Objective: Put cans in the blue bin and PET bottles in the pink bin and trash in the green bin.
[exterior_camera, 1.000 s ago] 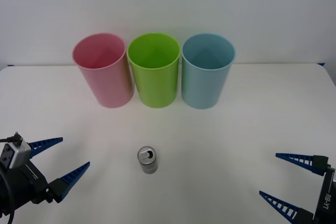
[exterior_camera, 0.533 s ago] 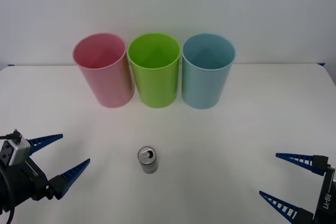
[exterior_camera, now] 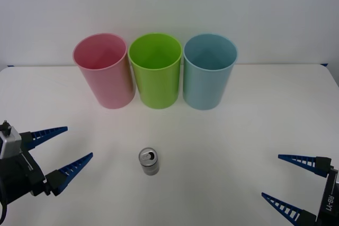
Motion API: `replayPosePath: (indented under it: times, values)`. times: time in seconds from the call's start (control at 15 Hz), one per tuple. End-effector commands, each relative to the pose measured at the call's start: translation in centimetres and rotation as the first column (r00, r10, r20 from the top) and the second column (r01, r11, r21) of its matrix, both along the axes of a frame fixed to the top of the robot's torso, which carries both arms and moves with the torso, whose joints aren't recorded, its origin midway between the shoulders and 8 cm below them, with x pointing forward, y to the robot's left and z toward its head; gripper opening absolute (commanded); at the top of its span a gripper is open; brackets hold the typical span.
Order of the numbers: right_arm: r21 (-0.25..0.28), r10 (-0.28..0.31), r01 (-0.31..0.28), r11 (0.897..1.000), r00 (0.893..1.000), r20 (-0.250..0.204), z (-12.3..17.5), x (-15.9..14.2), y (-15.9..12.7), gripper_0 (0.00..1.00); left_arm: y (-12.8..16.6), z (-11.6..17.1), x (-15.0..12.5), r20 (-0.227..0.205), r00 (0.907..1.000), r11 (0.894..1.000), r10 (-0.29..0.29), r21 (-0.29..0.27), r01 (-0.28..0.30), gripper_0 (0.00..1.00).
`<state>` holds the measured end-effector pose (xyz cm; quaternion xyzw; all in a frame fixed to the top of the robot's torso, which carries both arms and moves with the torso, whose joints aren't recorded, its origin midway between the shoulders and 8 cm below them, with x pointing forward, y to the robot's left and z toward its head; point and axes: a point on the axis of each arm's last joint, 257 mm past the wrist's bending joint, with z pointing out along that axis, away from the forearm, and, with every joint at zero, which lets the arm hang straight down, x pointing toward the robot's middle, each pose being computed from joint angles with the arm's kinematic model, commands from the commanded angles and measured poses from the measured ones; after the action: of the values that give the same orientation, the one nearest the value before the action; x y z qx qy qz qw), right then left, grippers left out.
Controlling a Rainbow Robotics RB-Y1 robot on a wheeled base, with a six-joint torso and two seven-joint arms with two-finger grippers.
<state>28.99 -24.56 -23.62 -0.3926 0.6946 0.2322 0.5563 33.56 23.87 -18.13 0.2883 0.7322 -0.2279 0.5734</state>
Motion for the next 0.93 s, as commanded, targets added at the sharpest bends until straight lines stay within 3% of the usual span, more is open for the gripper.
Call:
replayPosePath:
  times: [0.07,0.2,0.47,0.6,0.93]
  values:
    - [0.000,0.000,0.000,1.000,1.000,0.000,0.0,0.0,0.0,1.00,0.2,0.0,-0.3,0.023,0.9996,1.000,-0.018,-0.007,0.018,1.00]
    - [0.000,0.000,0.000,1.000,1.000,0.000,0.0,0.0,0.0,1.00,1.0,-0.7,-0.2,0.063,0.9976,0.999,-0.029,0.017,0.028,1.00]
    - [0.000,0.000,0.000,1.000,1.000,0.000,0.0,0.0,0.0,1.00,1.0,-2.9,-0.9,0.068,0.9950,0.997,-0.074,0.007,0.073,1.00]
    - [0.000,0.000,0.000,1.000,1.000,0.000,0.0,0.0,0.0,1.00,0.5,-4.0,-1.5,0.040,0.9945,0.995,-0.097,-0.026,0.098,1.00]
    - [0.000,0.000,0.000,1.000,1.000,0.000,0.0,0.0,0.0,1.00,0.7,-5.1,-1.4,0.087,0.9875,0.991,-0.131,0.008,0.131,1.00]
